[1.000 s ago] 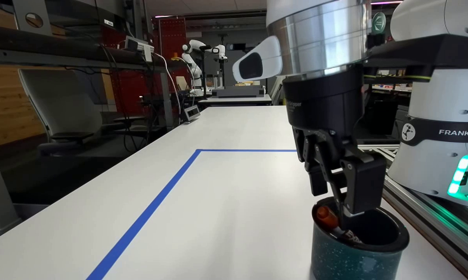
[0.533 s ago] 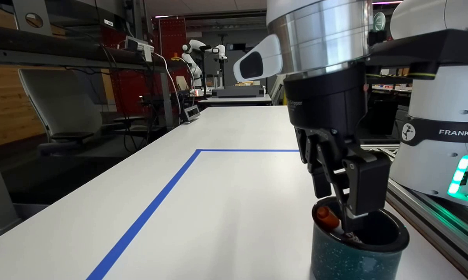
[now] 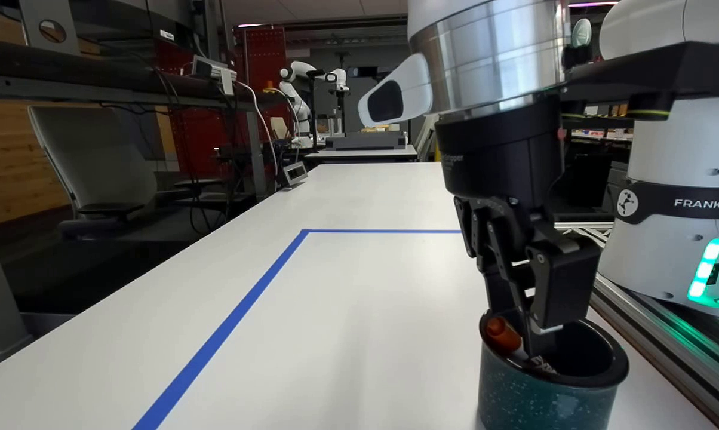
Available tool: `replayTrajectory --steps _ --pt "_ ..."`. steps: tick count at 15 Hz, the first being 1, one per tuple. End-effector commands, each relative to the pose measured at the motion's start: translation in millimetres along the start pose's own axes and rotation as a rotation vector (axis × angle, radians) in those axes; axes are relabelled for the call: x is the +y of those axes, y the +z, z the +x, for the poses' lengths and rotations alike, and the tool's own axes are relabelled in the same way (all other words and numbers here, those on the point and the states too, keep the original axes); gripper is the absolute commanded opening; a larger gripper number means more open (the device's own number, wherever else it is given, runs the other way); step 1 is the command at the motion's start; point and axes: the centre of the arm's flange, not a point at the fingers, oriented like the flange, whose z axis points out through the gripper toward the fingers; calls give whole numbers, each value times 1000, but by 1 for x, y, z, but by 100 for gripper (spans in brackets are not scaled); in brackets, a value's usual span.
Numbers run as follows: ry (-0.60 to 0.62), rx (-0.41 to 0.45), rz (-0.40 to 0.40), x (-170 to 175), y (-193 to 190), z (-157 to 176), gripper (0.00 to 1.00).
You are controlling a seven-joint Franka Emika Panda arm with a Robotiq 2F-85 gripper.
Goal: Remove the marker from the mug cup
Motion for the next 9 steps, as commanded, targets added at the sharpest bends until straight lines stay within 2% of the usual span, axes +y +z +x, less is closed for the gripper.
replayTrajectory --steps 1,2,5,6,8,9 --pt "-10 7 26 11 5 -20 65" --pt "-10 5 27 12 6 -20 62" --pt "-13 -5 29 13 11 -18 59" --pt "-13 -6 31 13 12 -18 54" --pt "-13 -9 31 13 13 -17 52" --pt "-15 -10 33 13 14 -16 54"
